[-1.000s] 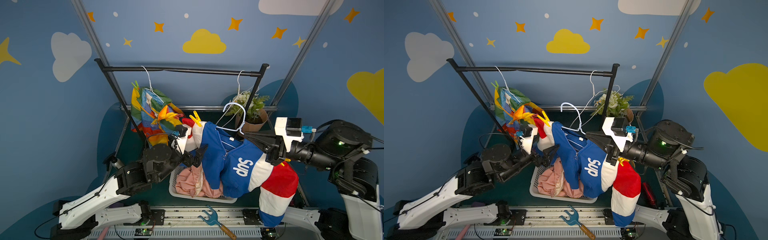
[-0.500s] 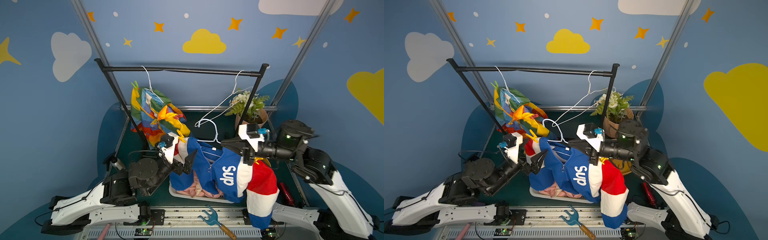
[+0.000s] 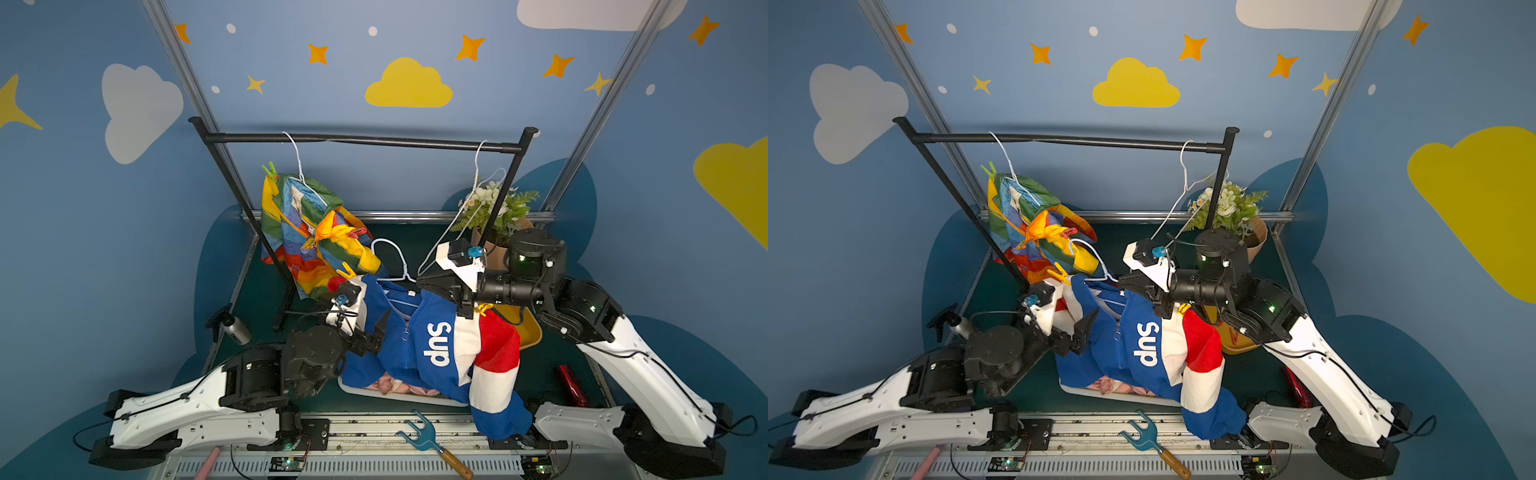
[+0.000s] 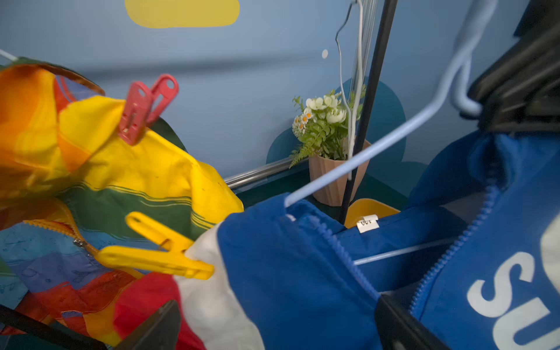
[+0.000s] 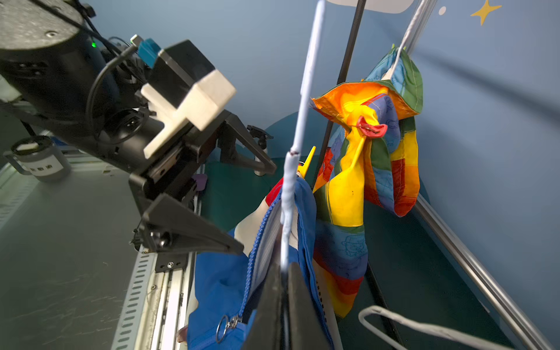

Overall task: Remove the clothespins securing jackets to the hanger
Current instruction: Adjust the jacket in the basket.

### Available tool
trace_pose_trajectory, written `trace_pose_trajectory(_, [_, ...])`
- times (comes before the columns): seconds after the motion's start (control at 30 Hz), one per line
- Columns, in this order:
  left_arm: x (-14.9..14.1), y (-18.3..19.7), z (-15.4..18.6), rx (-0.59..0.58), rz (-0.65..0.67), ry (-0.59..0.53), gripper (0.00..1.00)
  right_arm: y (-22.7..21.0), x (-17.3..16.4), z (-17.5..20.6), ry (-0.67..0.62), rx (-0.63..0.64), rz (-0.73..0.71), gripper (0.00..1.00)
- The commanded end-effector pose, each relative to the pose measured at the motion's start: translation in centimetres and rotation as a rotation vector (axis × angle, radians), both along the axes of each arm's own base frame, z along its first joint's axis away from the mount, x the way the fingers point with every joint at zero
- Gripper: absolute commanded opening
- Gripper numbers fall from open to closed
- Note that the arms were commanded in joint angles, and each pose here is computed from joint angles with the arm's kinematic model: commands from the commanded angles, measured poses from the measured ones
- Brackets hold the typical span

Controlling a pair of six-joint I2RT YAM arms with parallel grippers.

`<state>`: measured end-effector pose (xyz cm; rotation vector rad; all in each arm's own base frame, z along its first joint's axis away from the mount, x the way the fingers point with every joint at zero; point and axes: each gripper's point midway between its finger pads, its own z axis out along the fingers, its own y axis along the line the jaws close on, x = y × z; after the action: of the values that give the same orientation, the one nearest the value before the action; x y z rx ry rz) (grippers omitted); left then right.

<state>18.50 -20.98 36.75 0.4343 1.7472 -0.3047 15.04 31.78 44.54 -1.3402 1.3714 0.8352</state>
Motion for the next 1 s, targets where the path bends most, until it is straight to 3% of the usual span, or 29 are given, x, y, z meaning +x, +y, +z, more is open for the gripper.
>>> trace_pose_trajectory(0.0, [0.5,1.2,0.3,-0.011,0.058,-0.022,1.00,1.6,1.6,1.2,-0.098,0.010,-0.074,0.00])
trace_pose_trajectory(0.17, [0.7,2.4,0.2,-0.004,0.076,-0.025,1.00,3.1,1.1,2.7,-0.107,0.077,-0.010,0.00])
trace_pose_trajectory(0.43, [-0.1,5.9,2.4,-0.077,0.023,-0.069,1.00,0.8,1.8,0.4,-0.070,0.054,-0.038,0.00])
trace_pose_trajectory(0.67, [1.6,3.4,1.7,-0.019,-0.057,0.000,1.00,1.3,2.0,-1.3,0.010,0.056,-0.028,0.00])
trace_pose_trajectory(0.97, [4.3,1.5,2.5,-0.111,-0.162,0.025,1.00,0.6,2.0,-2.2,0.049,0.080,0.016,0.00])
